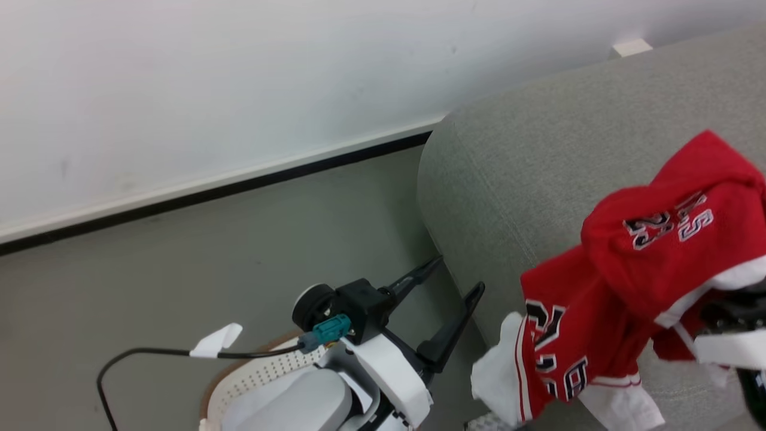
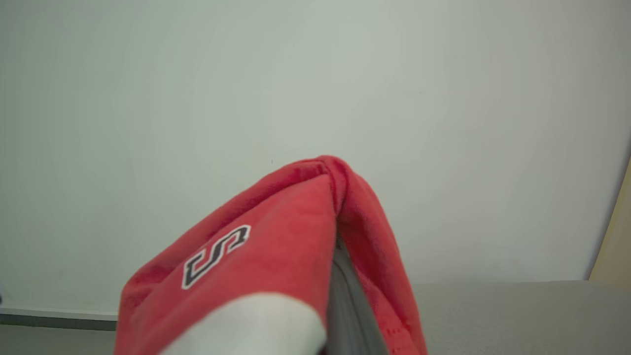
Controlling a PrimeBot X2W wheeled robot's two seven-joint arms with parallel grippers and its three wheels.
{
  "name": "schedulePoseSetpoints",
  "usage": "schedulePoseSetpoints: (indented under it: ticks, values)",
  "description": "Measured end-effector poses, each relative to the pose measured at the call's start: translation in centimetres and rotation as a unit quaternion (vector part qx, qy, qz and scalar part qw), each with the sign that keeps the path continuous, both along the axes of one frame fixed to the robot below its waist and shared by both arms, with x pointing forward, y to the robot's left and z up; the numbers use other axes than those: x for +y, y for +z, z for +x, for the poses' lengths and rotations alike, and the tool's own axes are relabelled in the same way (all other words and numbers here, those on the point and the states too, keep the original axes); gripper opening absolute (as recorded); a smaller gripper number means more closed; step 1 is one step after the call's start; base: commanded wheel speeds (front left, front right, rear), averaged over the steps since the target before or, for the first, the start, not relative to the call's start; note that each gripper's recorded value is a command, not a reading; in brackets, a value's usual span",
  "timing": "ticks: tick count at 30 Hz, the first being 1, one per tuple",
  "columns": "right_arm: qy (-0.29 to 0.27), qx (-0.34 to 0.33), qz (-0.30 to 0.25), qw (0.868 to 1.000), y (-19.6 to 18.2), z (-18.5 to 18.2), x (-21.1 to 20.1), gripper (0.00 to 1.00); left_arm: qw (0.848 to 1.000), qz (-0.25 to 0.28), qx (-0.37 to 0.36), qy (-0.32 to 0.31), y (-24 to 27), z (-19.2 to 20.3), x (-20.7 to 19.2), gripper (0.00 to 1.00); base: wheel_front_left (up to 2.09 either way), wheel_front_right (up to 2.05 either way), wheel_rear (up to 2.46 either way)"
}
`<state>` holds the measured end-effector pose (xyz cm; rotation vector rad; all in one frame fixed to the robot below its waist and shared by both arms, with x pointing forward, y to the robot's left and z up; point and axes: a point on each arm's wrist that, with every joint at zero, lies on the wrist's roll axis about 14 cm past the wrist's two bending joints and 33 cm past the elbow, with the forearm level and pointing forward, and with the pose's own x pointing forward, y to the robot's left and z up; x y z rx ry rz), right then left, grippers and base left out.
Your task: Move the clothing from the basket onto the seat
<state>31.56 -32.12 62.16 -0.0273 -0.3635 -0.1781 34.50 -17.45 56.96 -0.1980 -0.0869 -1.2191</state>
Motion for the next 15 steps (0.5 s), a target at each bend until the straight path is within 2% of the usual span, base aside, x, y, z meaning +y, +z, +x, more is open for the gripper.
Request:
schedulePoseSetpoints:
  ticks: [6,8,15]
  values:
    - [0.007,-0.021,-0.024,0.999,3.8,4.0,-1.8,0.00,1.000,0.012,-0.003,-0.004,-1.1,2.0,0.0,1.00,0.00,0.00,0.00]
    - [0.002,-0.038,-0.016,0.999,5.6,5.6,-3.2,0.00,1.000,0.014,-0.001,-0.006,-1.5,3.0,0.0,1.00,0.00,0.00,0.00]
    - [-0.038,-0.053,-0.039,0.997,11.4,11.8,-9.0,0.00,1.000,0.027,0.013,0.004,-4.5,7.3,1.0,1.00,0.00,0.00,0.00]
